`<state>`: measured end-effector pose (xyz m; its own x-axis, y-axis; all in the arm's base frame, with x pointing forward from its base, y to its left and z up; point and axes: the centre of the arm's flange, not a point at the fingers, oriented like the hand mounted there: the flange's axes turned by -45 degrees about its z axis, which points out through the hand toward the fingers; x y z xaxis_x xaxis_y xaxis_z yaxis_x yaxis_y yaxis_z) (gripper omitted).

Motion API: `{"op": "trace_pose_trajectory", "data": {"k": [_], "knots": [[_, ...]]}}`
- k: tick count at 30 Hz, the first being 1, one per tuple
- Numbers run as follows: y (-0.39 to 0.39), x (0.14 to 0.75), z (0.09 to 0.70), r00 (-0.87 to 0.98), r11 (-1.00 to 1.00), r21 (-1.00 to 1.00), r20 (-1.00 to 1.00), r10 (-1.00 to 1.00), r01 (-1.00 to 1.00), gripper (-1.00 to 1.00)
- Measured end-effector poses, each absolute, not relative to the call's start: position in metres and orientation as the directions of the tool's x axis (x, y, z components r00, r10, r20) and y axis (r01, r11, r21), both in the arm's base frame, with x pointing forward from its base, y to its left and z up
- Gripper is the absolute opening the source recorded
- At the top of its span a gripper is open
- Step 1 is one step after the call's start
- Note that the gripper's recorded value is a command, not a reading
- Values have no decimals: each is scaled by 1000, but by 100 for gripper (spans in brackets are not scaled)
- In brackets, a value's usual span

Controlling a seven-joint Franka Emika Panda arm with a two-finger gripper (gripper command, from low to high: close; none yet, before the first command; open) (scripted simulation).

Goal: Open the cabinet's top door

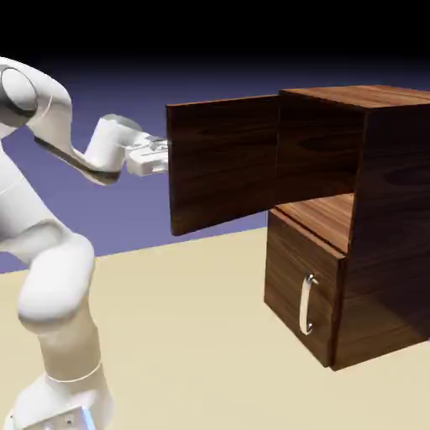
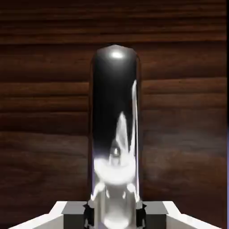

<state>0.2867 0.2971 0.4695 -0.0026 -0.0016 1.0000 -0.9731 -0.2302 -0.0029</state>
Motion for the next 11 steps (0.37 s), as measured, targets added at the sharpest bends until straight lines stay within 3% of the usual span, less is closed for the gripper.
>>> {"op": "trace_pose_trajectory", "data": {"k": [11], "knots": [[334,302,470,-2,-91,-2,1000,-2,-996,-100]]}}
